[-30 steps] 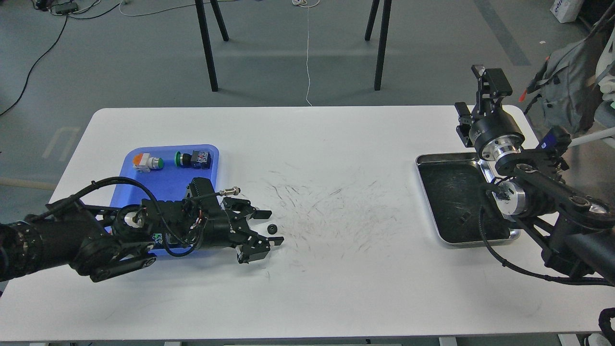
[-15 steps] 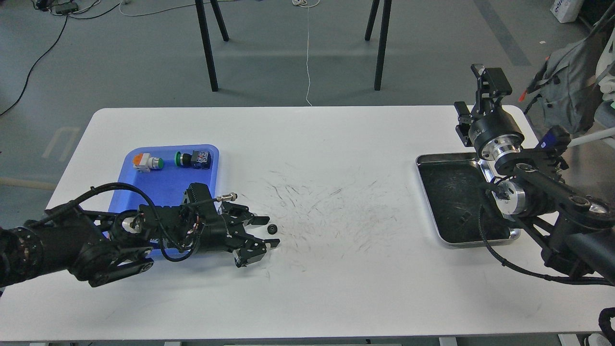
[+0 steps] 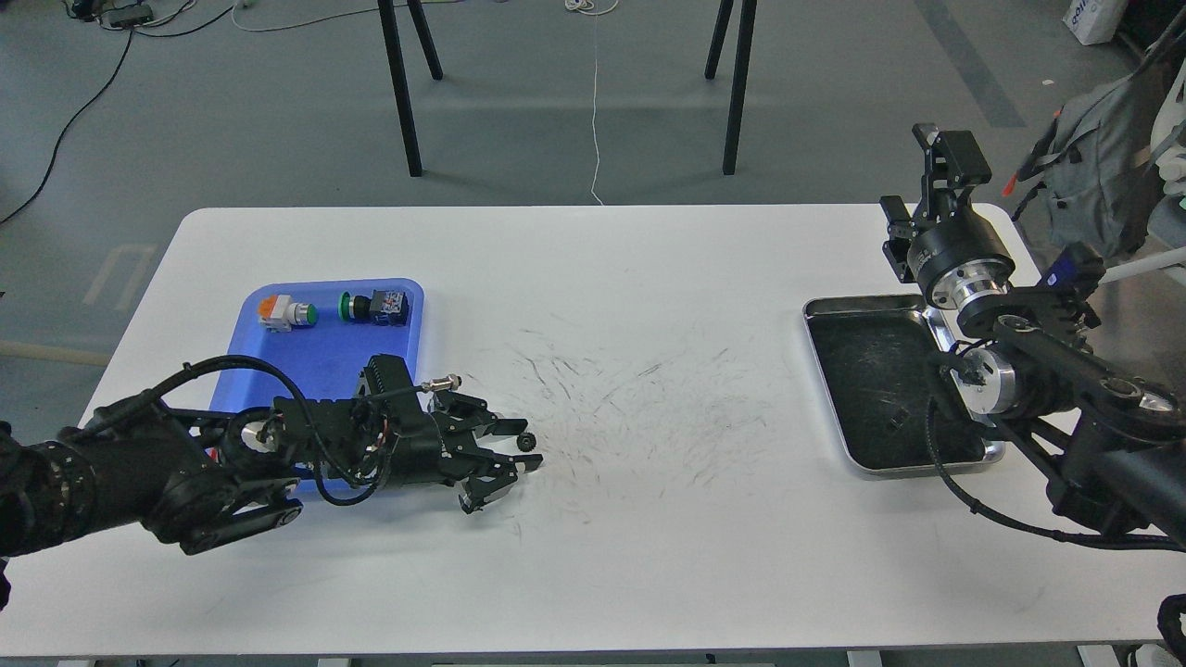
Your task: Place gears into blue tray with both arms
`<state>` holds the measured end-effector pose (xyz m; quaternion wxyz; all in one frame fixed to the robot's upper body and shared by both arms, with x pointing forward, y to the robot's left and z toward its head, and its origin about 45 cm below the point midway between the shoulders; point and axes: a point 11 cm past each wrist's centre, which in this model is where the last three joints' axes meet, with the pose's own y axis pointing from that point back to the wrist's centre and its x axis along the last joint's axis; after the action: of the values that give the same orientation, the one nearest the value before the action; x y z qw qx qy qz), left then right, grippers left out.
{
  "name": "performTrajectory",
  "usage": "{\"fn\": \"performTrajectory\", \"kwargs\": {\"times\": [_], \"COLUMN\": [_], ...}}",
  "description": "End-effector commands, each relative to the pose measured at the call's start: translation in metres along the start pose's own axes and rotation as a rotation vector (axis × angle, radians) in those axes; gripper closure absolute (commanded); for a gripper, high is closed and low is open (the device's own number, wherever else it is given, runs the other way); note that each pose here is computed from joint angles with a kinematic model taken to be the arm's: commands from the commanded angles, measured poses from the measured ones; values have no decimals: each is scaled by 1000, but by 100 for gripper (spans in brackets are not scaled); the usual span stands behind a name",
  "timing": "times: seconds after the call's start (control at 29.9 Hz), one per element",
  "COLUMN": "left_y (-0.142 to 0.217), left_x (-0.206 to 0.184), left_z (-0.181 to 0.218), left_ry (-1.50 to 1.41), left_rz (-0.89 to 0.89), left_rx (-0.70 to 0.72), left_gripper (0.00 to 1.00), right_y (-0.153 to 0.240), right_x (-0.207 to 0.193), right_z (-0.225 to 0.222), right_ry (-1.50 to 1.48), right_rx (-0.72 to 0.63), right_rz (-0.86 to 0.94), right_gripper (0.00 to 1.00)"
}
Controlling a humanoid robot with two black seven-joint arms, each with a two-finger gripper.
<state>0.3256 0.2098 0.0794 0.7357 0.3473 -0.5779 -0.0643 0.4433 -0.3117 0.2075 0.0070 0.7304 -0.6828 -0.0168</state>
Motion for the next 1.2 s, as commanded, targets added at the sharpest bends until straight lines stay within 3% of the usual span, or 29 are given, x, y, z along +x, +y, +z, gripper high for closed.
{"fn": "performTrajectory", "kwargs": {"times": [0.0, 0.57, 1.17], "left_y": [1, -8, -4], "left_x": [-2, -11, -7], "left_z": [-1, 4, -2], "left_ry": [1, 13, 7], "left_rz": [-5, -14, -10], "left_rx": [5, 5, 18], "left_gripper": [60, 74, 81], "right_y": [0, 0, 0], "right_x": [1, 2, 3], "right_z": [0, 0, -1], "right_ry": [2, 3, 9], "right_rx": [0, 0, 0], "right_rz": [2, 5, 6], "right_gripper": [3, 3, 3]}}
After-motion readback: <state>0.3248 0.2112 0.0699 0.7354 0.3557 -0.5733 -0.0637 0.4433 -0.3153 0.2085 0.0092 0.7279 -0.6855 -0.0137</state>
